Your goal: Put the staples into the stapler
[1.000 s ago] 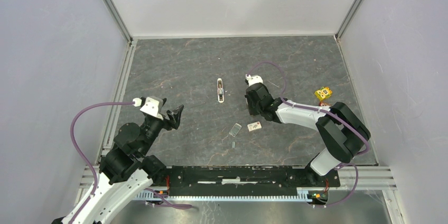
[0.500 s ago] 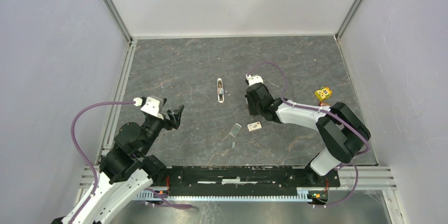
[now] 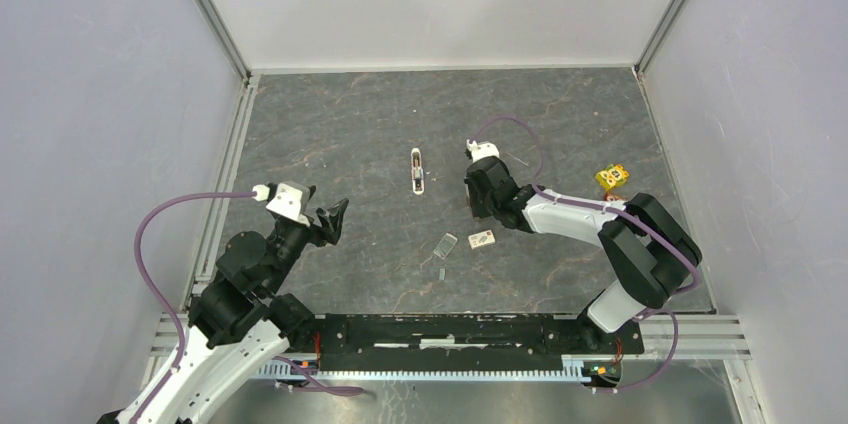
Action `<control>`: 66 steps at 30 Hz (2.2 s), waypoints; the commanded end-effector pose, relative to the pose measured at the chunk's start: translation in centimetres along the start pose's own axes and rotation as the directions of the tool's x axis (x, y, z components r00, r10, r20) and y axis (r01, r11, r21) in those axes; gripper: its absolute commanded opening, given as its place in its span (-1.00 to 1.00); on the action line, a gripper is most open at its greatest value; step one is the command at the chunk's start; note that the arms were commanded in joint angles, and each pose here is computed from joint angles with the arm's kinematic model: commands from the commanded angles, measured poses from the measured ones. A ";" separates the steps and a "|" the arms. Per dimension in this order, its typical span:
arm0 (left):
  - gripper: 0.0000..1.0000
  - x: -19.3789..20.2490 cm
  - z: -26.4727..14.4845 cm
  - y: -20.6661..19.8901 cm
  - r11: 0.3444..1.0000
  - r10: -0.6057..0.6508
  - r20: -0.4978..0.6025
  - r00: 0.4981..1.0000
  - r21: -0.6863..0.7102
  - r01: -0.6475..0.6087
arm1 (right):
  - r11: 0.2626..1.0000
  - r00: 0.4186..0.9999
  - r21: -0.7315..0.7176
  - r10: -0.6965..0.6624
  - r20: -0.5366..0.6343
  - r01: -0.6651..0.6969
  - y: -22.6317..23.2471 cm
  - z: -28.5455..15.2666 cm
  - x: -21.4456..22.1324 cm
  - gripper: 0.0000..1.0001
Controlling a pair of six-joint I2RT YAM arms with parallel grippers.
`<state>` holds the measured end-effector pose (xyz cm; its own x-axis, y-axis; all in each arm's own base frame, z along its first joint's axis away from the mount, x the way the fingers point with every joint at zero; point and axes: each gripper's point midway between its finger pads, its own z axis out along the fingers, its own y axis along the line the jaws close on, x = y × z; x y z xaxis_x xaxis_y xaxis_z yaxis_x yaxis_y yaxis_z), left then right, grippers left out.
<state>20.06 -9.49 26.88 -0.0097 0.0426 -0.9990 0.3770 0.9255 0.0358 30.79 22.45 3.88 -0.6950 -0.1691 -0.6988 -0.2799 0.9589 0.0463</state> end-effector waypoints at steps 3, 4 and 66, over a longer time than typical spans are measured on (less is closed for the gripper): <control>0.49 -0.5 0.2 0.5 0.998 0.066 0.018 0.998 -0.013 -0.065 | 0.999 0.998 0.000 0.040 0.039 -0.040 0.0 -0.1 -1.1 -0.54; 0.49 -0.5 0.2 0.5 0.998 0.066 0.018 0.998 -0.013 -0.065 | 0.999 0.998 0.000 0.041 0.039 -0.041 0.1 0.0 -1.1 -0.54; 0.49 -0.3 0.5 0.4 0.997 0.072 0.003 0.997 -0.011 -0.072 | 0.997 0.987 0.008 0.078 0.138 -0.080 -1.0 -2.0 -4.8 -0.24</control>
<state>20.26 -9.66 26.54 -0.0230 0.0537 -0.9983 0.3776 0.9251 0.0410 31.11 21.96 5.31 -0.6754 -0.0953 -0.7312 -0.2375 0.9669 0.0934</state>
